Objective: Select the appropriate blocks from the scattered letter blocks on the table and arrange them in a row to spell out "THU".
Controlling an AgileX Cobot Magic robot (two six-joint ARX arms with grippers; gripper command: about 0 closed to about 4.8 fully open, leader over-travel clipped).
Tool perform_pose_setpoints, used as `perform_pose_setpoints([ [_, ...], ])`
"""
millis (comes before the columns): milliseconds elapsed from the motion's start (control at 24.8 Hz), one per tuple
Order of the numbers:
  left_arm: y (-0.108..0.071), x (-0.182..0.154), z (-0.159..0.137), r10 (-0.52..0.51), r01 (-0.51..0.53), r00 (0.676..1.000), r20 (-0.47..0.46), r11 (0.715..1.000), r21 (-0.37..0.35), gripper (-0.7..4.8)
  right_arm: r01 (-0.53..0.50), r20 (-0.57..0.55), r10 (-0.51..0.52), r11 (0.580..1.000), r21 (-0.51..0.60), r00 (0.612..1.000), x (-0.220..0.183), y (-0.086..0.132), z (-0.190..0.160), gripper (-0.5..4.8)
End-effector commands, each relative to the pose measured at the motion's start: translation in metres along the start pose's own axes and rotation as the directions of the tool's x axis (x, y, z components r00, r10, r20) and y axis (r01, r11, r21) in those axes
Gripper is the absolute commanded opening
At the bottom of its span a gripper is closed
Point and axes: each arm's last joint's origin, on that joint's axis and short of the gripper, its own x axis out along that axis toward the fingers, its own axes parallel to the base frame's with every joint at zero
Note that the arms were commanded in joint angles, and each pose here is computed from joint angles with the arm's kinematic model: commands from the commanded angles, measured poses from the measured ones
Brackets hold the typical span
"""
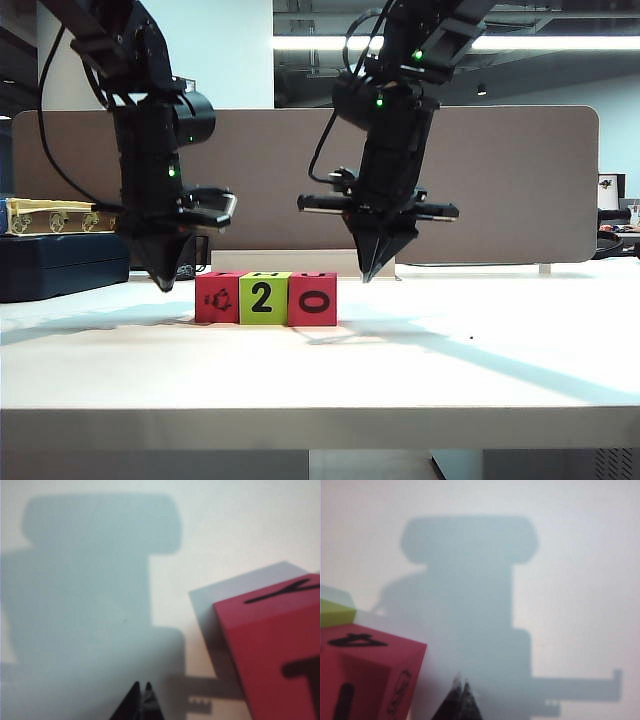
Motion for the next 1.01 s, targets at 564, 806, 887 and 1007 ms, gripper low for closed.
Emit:
perform_pose_setpoints([
  [564, -0.011, -0.054, -0.013, -0.197, 0.197, 0.980, -0.025, 0.980, -0.023, -0.05, -0.011, -0.026, 0.009, 0.996, -0.089, 1.000, -0.074, -0.001, -0.004, -0.02],
  [806, -0.023, -0.113, -0.027, -0.204, 0.203, 0.979, 0.020, 0.979, 0.019, -0.05, -0.040, -0.072, 0.029, 0.989, -0.143, 0.997, -0.117, 0.004, -0.017, -0.02],
  [887, -0.028, -0.140, -0.035, -0.205, 0.203, 0.977, 0.058, 0.979, 0.032, -0.05, -0.052, -0.042, 0.046, 0.985, -0.162, 0.998, -0.138, 0.007, -0.020, -0.02],
  [1007, -0.036, -0.162, -0.043, -0.212, 0.209, 0.974, 0.084, 0.977, 0.053, -0.05, -0.068, -0.009, 0.068, 0.981, -0.182, 0.998, -0.160, 0.013, -0.025, -0.02],
])
